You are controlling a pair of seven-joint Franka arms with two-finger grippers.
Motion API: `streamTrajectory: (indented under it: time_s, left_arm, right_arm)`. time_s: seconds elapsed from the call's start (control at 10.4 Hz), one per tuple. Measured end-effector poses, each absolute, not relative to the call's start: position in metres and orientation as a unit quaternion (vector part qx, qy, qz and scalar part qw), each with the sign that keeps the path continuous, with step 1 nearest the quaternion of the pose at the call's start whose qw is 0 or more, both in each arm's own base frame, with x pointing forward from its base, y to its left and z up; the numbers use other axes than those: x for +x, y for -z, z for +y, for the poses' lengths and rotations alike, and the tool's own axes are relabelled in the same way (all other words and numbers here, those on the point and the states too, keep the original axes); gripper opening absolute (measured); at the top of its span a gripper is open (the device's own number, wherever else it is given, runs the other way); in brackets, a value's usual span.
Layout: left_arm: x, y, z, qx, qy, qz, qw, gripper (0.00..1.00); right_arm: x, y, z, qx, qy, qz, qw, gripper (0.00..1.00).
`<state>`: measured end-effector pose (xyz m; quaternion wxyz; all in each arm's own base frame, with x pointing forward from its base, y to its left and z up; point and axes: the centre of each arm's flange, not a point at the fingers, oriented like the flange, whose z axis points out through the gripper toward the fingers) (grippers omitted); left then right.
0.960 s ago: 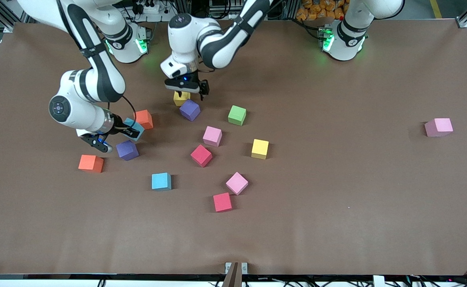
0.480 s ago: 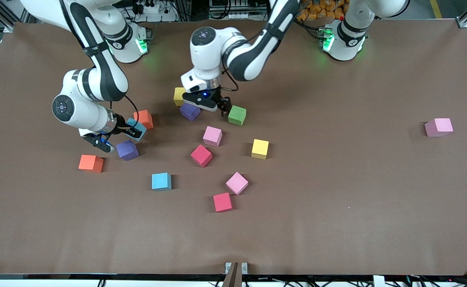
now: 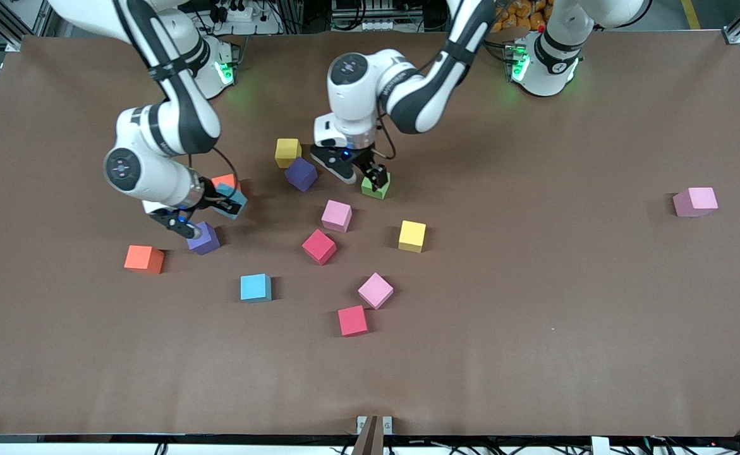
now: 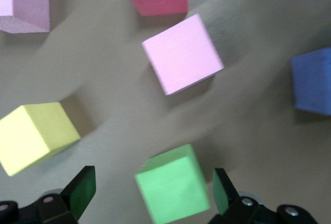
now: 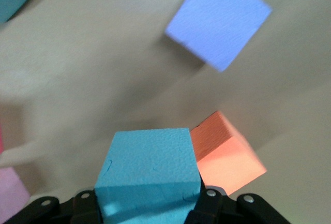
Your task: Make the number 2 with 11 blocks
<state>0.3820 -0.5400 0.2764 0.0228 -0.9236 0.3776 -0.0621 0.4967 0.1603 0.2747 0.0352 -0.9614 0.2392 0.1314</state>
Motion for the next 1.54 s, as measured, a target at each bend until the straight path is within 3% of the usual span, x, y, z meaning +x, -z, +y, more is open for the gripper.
streamTrajectory:
  time_s: [0.48,0.86,1.25,1.54]
  left_arm:
    - [0.373,-0.236,-0.502,-0.933,0.075,0.353,0.007,1.00]
    - [0.363,-0.242,-0.511,-0.954,0.075,0.290,-0.010,1.00]
    - [0.347,-0.238,-0.520,-0.958,0.066,0.278,-0.017,1.00]
    - [0.348,-0.237,-0.520,-0.958,0.067,0.277,-0.019,1.00]
  right_arm:
    - [0.472,-0.303,0.241,-0.975,-0.148,0.163,0.027,0.59]
    - [0.415,-0.329,0.328,-0.985,-0.144,0.088,0.031,0.59]
    - [0.347,-0.305,0.379,-0.989,-0.143,0.042,0.016,0.59]
    - [0.321,-0.281,0.377,-0.991,-0.132,0.010,-0.011,0.59]
